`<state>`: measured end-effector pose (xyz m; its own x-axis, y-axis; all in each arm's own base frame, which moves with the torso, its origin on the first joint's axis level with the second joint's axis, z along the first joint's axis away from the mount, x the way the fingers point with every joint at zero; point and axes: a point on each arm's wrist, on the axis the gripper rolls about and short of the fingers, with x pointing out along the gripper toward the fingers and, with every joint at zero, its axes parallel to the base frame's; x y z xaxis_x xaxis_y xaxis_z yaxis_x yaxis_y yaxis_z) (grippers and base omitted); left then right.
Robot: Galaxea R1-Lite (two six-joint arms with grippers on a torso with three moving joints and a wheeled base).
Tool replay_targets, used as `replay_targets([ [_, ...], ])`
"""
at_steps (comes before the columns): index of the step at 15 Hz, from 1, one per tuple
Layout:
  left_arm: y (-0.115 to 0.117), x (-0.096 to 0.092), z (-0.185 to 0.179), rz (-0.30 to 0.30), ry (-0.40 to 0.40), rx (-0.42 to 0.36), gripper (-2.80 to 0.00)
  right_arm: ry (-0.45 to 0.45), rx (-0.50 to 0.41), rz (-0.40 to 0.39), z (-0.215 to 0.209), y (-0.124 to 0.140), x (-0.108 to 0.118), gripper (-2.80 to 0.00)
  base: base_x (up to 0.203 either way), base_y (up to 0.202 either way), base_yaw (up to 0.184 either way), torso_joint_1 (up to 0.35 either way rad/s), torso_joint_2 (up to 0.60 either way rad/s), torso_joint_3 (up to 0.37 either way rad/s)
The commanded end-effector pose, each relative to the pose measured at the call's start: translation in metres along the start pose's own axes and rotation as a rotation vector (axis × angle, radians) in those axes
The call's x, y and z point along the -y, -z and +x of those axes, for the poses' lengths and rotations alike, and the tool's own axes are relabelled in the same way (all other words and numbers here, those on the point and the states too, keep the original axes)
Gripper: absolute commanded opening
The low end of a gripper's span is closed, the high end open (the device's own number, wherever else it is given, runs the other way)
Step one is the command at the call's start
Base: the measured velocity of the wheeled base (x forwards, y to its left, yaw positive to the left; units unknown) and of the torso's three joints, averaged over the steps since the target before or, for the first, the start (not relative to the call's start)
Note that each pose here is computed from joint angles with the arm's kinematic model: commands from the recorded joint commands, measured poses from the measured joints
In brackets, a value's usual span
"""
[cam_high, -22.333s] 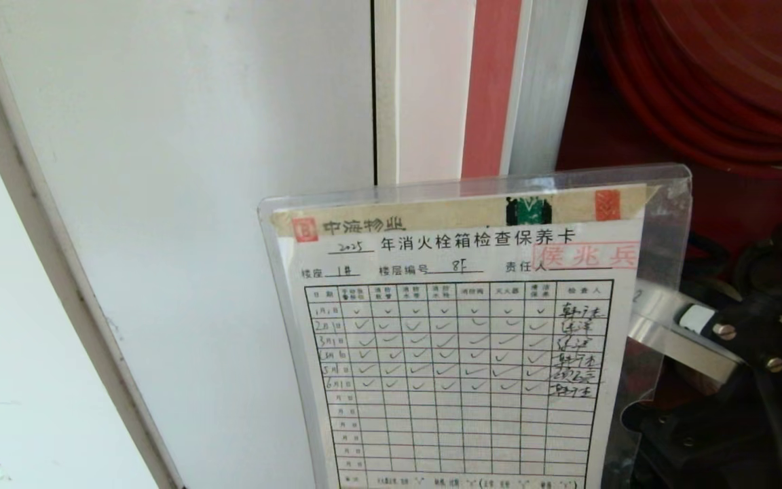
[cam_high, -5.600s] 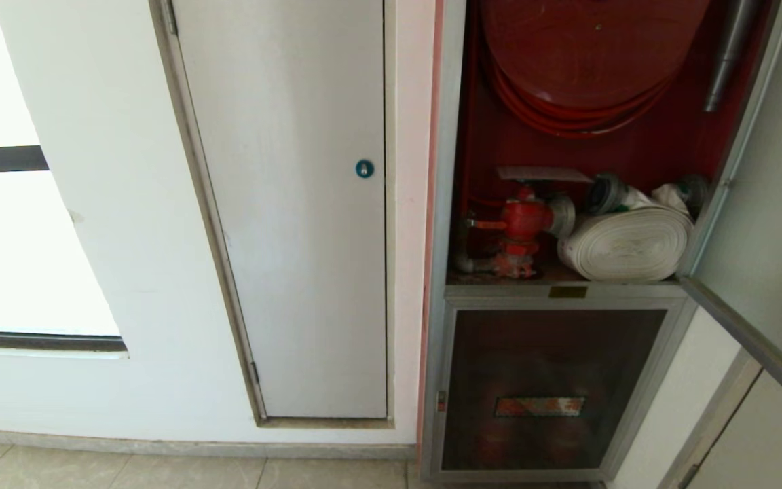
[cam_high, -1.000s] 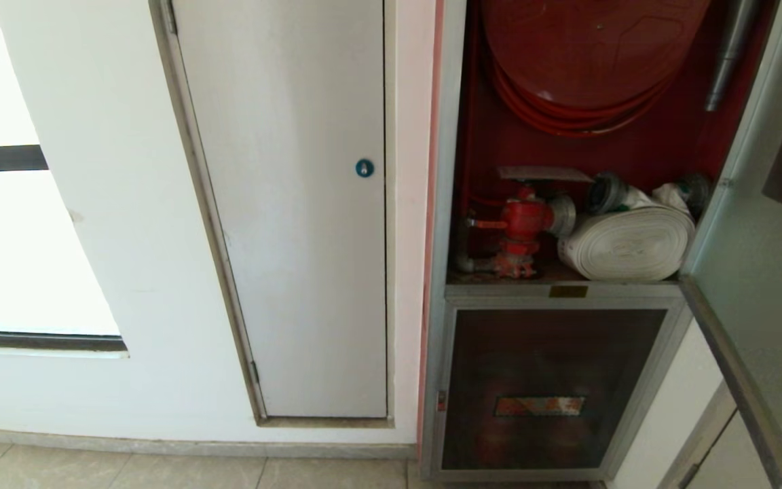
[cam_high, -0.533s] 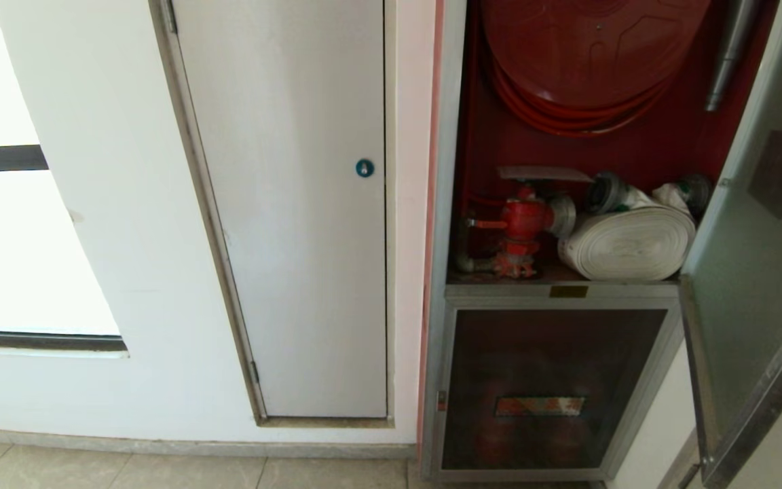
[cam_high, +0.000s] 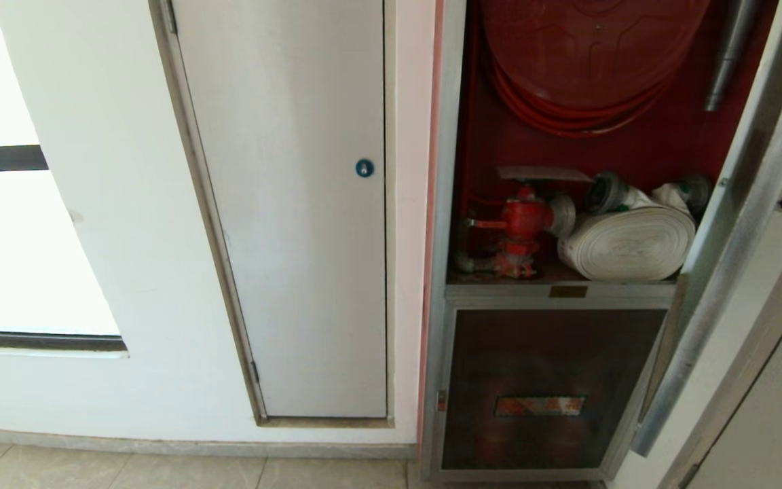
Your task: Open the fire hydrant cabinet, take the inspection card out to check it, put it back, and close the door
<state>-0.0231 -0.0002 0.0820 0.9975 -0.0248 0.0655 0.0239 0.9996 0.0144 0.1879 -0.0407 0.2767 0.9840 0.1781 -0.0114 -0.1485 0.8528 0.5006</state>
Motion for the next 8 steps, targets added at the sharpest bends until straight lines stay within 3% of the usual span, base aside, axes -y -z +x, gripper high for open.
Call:
replay_targets([
  [1, 0.007, 0.000, 0.002, 0.000, 0.000, -0.025, -2.80, -0.028, -0.082, 0.027, 0.040, 0.005, 0.006, -2.80, 0.000, 0.000, 0.000, 0.000, 0.00, 0.000],
  [8, 0.007, 0.000, 0.002, 0.000, 0.000, -0.024, -2.80, -0.078, -0.130, 0.020, 0.132, -0.001, 0.014, -2.80, 0.000, 0.000, 0.000, 0.000, 0.00, 0.000],
])
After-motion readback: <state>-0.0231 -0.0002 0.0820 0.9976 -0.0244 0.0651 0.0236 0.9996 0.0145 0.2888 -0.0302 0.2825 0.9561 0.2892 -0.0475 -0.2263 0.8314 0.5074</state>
